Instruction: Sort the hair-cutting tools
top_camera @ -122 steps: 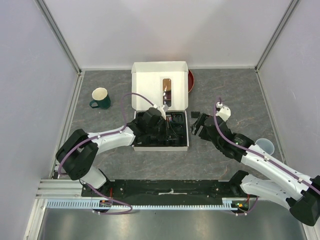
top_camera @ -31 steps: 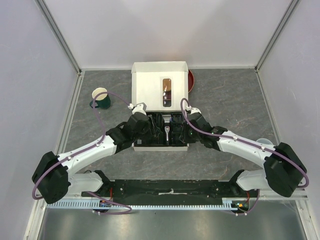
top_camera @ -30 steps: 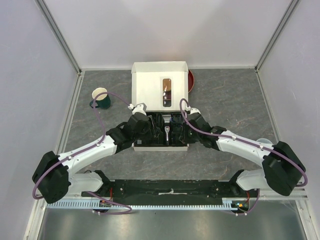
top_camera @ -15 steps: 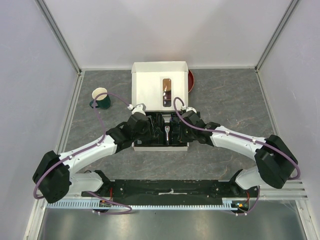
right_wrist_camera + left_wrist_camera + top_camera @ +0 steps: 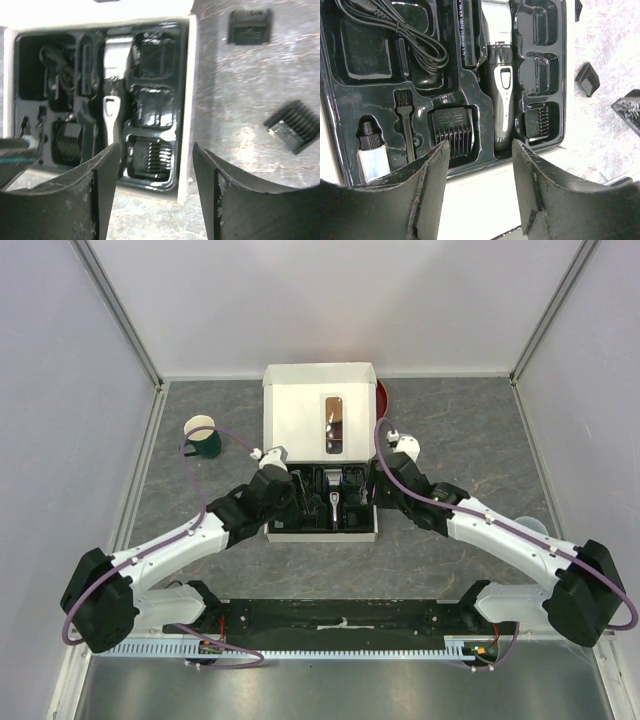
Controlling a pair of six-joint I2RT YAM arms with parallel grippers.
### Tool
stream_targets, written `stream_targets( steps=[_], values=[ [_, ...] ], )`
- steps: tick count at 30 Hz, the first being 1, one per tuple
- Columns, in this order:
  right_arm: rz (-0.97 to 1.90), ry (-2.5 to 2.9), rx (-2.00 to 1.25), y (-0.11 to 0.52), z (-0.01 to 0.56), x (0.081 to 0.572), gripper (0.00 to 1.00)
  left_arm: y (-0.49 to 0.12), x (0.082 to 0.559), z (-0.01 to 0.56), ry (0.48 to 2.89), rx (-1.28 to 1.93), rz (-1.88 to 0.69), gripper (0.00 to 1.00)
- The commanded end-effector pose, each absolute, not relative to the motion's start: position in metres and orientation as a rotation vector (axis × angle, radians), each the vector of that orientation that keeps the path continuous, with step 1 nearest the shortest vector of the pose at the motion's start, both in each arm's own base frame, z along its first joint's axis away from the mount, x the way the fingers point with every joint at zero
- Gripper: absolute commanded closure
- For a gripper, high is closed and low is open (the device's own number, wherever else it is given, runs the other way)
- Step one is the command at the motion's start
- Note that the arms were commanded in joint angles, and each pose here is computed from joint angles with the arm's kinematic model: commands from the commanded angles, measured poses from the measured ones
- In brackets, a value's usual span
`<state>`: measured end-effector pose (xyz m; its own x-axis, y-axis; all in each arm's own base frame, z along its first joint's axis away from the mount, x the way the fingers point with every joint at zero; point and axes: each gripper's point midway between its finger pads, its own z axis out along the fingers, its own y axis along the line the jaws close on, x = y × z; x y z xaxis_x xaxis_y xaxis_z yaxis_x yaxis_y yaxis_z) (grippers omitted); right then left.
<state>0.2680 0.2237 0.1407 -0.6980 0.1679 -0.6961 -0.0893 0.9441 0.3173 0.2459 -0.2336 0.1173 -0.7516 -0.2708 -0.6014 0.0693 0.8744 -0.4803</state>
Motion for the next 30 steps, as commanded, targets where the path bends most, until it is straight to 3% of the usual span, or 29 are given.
stream_targets(
  steps=[1,9,11,23,30],
  values=[
    [0.22,2.222,0.232,0.186,0.15,0.282,0.27,-0.227,0.247,0.129,2.294,-0.129,-0.63,0.38],
    [0.01,2.154,0.397,0.143,0.143,0.286,0.05,-0.222,0.244,0.134,2.268,-0.125,-0.639,0.18],
    [-0.019,2.165,0.417,0.138,0.138,0.288,0.02,-0.222,0.244,0.136,2.258,-0.121,-0.649,0.03],
    [-0.27,2.322,0.621,0.092,0.061,0.291,0.06,-0.226,0.239,0.138,2.25,-0.092,-0.696,0.01],
    [-0.203,2.4,0.685,0.085,0.029,0.297,0.07,-0.229,0.24,0.135,2.257,-0.08,-0.701,0.01]
  ],
)
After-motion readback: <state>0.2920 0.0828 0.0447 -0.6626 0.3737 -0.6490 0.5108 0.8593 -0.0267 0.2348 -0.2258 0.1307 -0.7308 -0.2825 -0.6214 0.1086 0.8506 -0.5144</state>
